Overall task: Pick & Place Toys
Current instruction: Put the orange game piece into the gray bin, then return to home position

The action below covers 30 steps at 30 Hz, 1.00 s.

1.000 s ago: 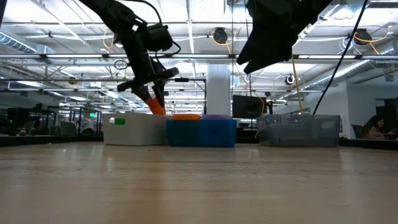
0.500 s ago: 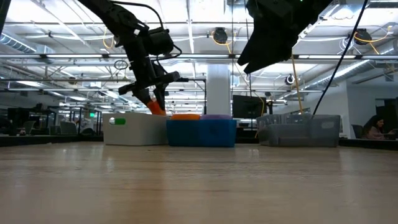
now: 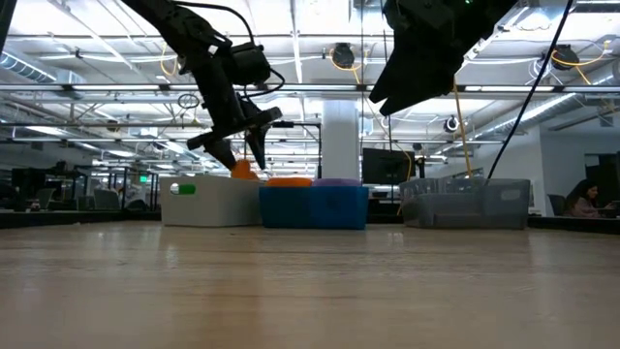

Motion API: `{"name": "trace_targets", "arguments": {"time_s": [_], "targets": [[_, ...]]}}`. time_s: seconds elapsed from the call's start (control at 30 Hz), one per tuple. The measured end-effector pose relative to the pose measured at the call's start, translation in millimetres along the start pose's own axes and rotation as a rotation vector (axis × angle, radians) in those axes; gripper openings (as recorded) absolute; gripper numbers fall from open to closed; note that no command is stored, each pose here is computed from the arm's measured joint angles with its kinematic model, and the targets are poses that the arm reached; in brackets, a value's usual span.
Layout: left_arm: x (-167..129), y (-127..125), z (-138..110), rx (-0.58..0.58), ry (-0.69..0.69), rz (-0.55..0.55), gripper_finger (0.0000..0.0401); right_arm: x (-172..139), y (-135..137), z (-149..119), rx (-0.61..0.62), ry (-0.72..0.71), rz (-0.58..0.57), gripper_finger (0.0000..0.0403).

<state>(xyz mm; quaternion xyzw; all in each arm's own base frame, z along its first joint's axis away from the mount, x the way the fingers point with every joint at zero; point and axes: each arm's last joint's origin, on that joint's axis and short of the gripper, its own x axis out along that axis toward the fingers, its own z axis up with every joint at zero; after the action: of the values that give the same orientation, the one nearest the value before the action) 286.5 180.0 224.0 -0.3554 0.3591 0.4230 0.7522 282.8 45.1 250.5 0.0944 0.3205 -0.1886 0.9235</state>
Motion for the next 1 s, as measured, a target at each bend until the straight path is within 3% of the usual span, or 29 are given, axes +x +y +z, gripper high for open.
{"name": "trace_targets", "arguments": {"time_s": [0.23, 0.4, 0.67, 0.8, 1.0], "targets": [[-4, -3, -2, -0.005, 0.080, -0.121, 0.0270, 0, 0, 0, 0.000, 0.000, 0.000, 0.0263], [-28, -4, 1, -0.010, 0.059, -0.203, 0.0271, 0, 0, 0, 0.001, -0.002, 0.000, 0.0263], [-109, 5, 7, 0.020, -0.149, -0.321, 0.0271, -3, -5, 5, 0.032, -0.023, -0.003, 0.0263], [-154, 14, 3, 0.065, -0.253, -0.431, 0.0271, -18, -11, 17, 0.072, -0.106, 0.028, 0.0263], [-224, 28, -11, 0.200, -0.457, -0.649, 0.0271, -52, -33, 39, 0.153, -0.217, 0.193, 0.0247]]}}
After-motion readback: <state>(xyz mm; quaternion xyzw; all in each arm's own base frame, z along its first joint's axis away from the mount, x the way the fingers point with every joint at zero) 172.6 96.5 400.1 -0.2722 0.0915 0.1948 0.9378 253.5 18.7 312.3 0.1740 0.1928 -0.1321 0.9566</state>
